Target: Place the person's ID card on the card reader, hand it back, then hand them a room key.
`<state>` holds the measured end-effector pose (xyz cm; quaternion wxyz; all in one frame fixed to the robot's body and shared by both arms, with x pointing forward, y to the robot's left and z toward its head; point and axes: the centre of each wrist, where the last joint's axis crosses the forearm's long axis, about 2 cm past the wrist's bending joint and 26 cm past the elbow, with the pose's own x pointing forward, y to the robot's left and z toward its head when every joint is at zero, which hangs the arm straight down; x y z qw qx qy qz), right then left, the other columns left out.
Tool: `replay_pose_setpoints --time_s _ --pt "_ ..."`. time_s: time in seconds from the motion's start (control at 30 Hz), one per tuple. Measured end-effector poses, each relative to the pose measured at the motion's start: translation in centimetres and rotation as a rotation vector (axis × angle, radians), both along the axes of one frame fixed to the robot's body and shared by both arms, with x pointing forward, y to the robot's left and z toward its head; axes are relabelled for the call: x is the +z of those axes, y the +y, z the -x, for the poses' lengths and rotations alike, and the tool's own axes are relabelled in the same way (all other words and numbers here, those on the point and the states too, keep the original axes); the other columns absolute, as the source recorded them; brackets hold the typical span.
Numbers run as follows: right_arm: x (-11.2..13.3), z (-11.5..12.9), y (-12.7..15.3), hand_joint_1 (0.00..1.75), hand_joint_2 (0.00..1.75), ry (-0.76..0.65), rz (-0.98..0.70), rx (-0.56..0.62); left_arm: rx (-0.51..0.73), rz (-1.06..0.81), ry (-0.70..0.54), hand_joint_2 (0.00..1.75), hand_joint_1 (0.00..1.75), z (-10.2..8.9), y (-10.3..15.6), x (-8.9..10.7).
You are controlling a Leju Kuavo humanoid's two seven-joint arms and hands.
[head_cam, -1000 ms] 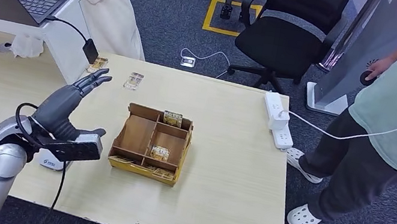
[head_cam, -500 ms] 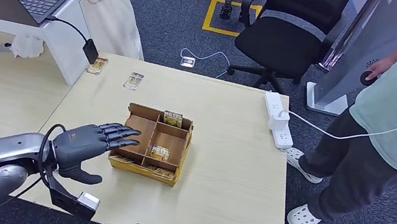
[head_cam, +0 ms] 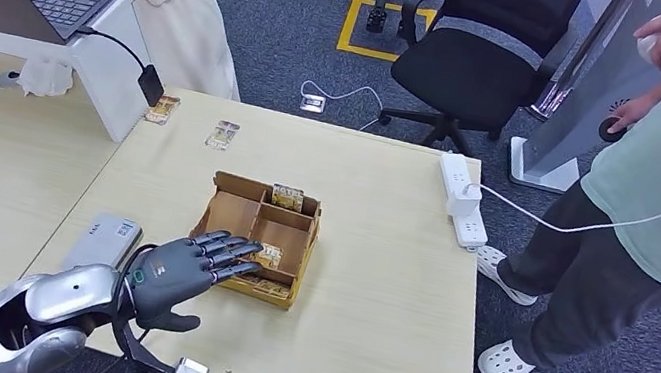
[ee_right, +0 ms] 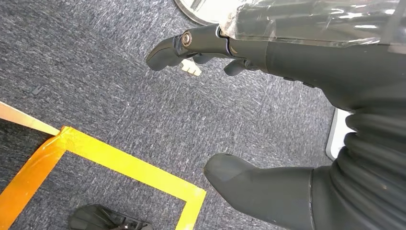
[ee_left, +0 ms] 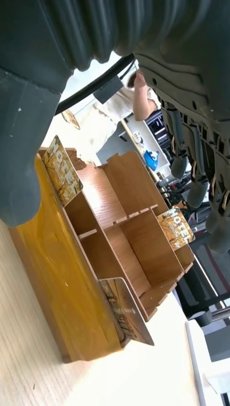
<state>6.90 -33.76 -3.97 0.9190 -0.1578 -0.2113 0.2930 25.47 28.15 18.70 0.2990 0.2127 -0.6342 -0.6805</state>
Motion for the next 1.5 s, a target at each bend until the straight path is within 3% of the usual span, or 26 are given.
replay_pose_setpoints --time_s 0.33,0.5,1.17,1.5 --pt "0.1 -0.4 0.2 0.0 1.75 -0.013 -0.021 -0.014 0.209 -0.08 -0.176 1.75 0.0 1.5 -3.4 -1.2" --pt "0.3 -0.8 0.5 0.0 1.75 -0.022 -0.026 -0.018 0.284 -0.046 -0.201 1.75 0.0 1.3 -4.3 -0.9" --pt "0.4 -0.9 0.5 0.0 1.75 -0.027 -0.027 -0.017 0.326 -0.001 -0.194 1.75 0.0 1.2 -4.8 -0.6" --pt "0.6 -1.2 0.5 0.0 1.75 -0.027 -0.021 -0.02 0.419 -0.012 -0.199 1.75 0.0 0.8 -4.3 -0.4"
